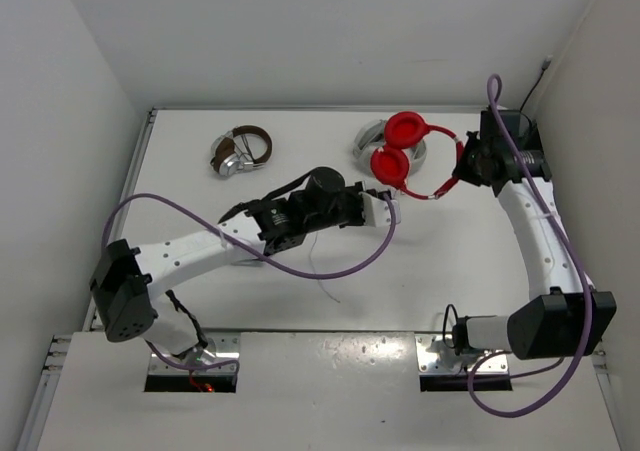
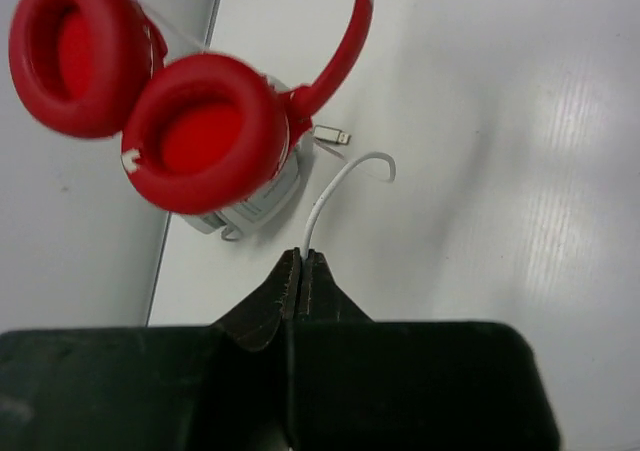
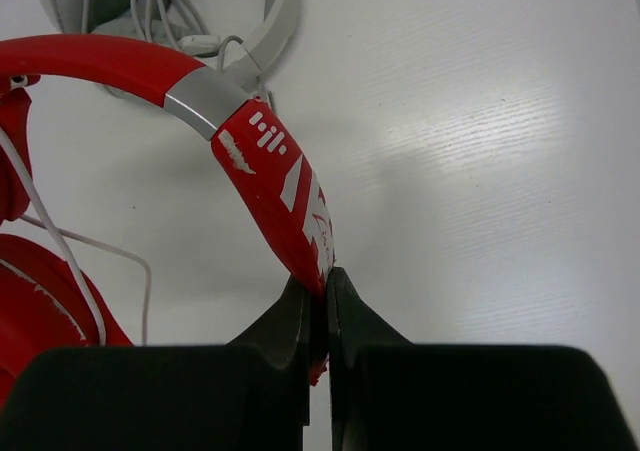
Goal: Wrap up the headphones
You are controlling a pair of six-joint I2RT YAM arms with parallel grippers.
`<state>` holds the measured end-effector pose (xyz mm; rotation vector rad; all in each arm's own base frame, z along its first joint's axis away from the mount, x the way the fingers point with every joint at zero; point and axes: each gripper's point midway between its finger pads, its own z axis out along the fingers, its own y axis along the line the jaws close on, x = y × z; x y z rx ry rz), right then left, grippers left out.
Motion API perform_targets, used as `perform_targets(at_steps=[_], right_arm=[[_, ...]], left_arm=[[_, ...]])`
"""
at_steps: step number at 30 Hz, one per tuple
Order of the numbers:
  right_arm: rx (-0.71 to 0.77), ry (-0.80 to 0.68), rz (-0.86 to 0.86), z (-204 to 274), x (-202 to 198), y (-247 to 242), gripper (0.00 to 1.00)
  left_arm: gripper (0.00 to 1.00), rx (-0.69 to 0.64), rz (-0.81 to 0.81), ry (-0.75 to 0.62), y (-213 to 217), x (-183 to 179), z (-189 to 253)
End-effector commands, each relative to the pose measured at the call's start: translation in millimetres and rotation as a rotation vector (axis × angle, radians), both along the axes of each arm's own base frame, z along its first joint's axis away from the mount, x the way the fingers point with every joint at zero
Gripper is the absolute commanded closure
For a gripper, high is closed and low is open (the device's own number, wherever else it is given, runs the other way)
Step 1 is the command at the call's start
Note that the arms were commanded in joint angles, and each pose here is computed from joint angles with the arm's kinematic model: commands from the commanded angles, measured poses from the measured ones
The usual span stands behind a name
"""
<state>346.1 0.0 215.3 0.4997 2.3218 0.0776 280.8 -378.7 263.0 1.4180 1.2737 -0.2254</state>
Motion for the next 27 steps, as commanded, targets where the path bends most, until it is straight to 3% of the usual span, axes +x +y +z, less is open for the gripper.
perform_targets(at_steps=[1,8,18,27], right_arm=[[0.022,-0.127,0.041,34,19,20,1.0],[-0.111,-0.166,0.101,40,21,23,1.0],[-0.197,-0.179,0.205,37,5,30,1.0],[-0.276,-0.164,0.284,27,-2,37,1.0]], left_arm=[[1.0,-0.081,-0.057,-0.093,-13,-8,45],[1.0,-0.139,0.022,-0.13,-31,18,77],[1.0,-0.12,0.143,-0.184,-47,60,85],[1.0,-0.188,0.284,-0.248,-37,85,108]])
